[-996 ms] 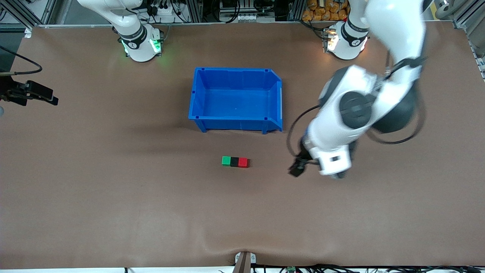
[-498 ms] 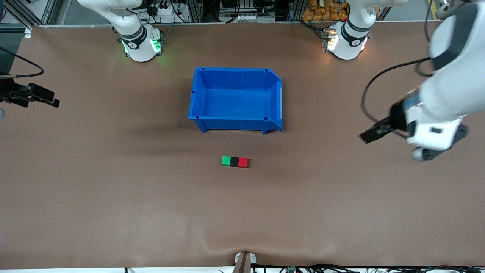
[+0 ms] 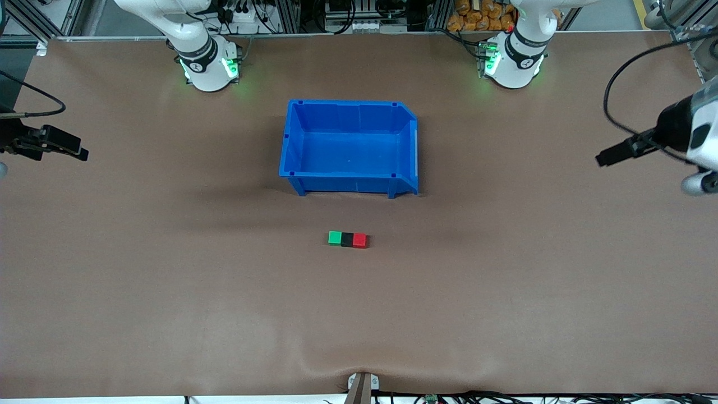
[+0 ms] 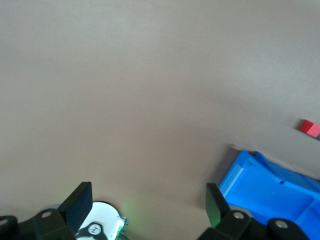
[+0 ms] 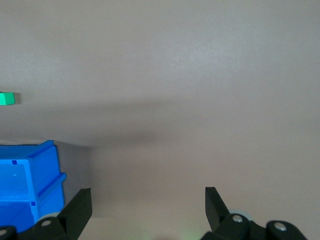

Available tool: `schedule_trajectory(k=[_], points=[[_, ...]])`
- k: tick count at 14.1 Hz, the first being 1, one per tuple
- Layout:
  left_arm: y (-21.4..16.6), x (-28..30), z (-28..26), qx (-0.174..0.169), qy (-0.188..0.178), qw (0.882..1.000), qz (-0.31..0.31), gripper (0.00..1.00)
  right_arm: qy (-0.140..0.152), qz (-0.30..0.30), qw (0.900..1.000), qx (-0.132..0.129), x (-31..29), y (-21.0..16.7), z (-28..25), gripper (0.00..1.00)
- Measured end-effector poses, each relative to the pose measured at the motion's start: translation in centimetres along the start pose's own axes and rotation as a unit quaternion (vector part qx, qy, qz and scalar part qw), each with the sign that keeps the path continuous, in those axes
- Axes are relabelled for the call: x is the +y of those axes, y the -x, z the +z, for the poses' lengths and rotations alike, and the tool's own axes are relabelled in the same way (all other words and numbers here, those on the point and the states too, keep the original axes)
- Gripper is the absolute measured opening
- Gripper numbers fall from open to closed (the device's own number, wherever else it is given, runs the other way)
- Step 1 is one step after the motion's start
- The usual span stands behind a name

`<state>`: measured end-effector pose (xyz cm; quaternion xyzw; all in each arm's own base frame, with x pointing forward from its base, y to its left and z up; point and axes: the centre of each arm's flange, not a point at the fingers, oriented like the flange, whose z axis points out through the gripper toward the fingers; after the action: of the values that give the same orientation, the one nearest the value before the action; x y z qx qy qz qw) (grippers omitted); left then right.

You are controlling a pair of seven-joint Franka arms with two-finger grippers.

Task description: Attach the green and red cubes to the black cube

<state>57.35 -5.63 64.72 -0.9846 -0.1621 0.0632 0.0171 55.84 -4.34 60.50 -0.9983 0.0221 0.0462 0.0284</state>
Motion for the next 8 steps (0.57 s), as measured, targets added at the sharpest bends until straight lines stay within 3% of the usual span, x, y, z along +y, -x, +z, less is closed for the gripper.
schedule_trajectory(k=[4,8], points=[[2.6,0.0,-1.7,0.027,0.004,1.0,0.013,1.0,0.0,0.0,1.0,0.0,0.0,0.0,0.0,1.0],[2.4,0.6,-1.1,0.039,0.008,0.999,0.034,1.0,0.0,0.0,1.0,0.0,0.0,0.0,0.0,1.0]])
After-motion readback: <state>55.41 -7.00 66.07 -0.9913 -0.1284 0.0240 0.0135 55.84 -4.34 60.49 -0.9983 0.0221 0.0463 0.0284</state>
